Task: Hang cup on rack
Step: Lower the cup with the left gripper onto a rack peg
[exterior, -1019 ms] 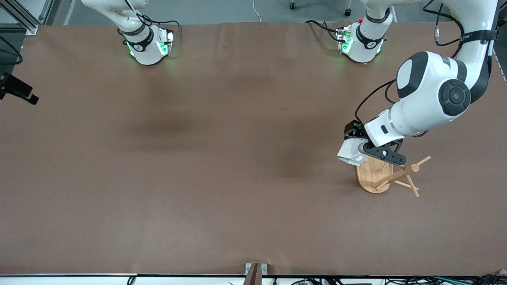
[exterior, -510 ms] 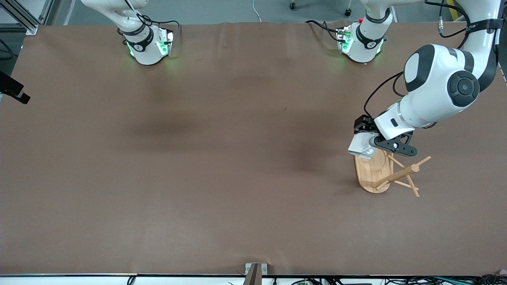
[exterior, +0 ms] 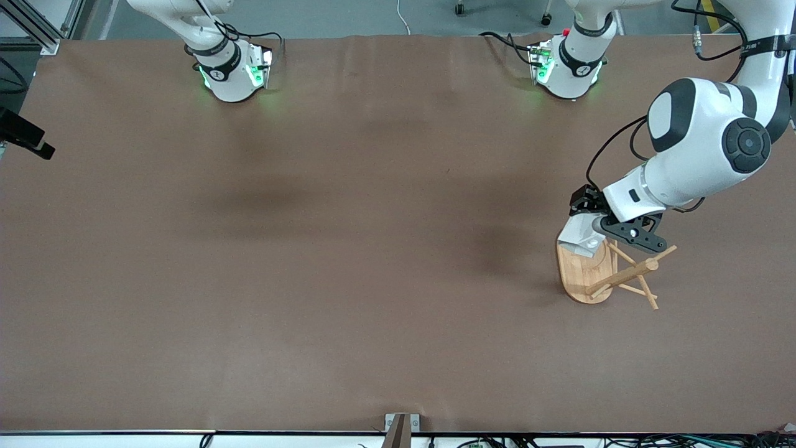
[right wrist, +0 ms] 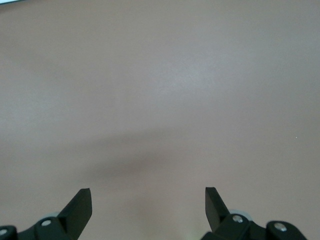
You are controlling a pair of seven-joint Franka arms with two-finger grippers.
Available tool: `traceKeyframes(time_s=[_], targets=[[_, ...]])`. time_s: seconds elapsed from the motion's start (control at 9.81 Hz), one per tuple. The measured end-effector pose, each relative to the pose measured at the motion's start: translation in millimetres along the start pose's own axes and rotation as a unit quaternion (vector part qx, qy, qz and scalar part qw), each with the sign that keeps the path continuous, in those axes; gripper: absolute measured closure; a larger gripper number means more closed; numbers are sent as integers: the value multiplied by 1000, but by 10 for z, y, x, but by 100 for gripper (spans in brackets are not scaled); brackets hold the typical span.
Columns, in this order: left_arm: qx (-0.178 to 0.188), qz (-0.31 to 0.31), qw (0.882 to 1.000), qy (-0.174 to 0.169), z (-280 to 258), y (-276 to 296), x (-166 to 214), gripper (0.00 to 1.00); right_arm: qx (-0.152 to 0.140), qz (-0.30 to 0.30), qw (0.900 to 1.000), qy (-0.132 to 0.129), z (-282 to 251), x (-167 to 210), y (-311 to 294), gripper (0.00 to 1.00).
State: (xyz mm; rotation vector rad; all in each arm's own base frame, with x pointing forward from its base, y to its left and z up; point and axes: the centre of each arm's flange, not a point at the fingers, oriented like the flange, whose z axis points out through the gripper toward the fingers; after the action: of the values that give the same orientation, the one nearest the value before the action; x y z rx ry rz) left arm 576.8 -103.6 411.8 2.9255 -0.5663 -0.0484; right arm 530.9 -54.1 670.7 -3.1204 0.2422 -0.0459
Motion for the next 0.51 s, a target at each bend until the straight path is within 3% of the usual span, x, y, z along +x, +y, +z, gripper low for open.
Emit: traceKeyframes(time_s=[0.31, 0.51], targets=[[1, 9, 1000, 4, 19, -12, 18, 23, -8, -20, 1000, 13, -130, -11, -61, 0], [3, 10, 1000, 12, -26, -61, 30, 23, -8, 19, 1000, 13, -123, -8, -88, 0]])
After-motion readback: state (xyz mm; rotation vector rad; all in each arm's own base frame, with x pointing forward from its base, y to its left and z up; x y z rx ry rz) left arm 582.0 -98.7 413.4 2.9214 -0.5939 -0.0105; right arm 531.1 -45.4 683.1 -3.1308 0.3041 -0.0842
